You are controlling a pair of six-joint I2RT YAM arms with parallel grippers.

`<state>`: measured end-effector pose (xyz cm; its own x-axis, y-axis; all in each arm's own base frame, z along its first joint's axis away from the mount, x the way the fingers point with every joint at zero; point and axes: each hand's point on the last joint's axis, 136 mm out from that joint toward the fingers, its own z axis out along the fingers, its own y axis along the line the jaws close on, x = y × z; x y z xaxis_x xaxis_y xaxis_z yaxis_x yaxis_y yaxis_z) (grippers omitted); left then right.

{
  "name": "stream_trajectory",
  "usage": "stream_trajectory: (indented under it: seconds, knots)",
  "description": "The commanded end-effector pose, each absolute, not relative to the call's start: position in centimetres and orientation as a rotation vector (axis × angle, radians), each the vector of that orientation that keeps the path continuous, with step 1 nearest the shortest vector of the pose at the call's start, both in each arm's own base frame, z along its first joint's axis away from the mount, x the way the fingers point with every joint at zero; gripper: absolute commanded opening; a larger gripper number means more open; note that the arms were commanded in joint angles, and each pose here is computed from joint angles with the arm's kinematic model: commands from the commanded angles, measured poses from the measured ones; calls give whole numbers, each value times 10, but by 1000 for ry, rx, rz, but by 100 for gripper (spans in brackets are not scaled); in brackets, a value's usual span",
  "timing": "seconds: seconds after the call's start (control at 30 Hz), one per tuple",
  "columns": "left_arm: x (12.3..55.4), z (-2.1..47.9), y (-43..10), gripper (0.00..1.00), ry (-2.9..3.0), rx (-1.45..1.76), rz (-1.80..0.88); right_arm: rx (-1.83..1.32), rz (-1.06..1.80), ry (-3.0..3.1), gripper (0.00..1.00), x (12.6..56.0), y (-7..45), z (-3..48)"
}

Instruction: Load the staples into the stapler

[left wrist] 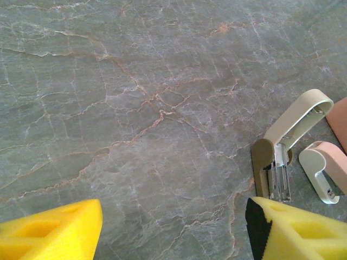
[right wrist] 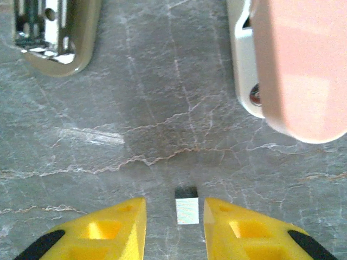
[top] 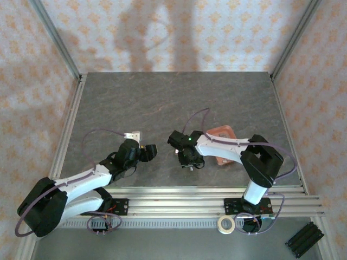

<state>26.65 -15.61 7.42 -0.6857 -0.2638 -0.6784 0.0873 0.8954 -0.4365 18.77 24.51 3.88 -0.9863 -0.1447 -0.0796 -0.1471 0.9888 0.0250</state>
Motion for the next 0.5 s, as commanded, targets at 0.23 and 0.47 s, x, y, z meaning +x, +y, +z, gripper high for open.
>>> stream_trajectory:
  seconds: [0.23, 0.47]
  knots:
    - [276, 91, -161, 72, 2207, -121, -593, -141, -16, 3174, 28, 180, 236, 24]
    - [276, 91, -159, 72, 2207, -120, -588, -113, -22, 3181, 25, 182, 234, 19]
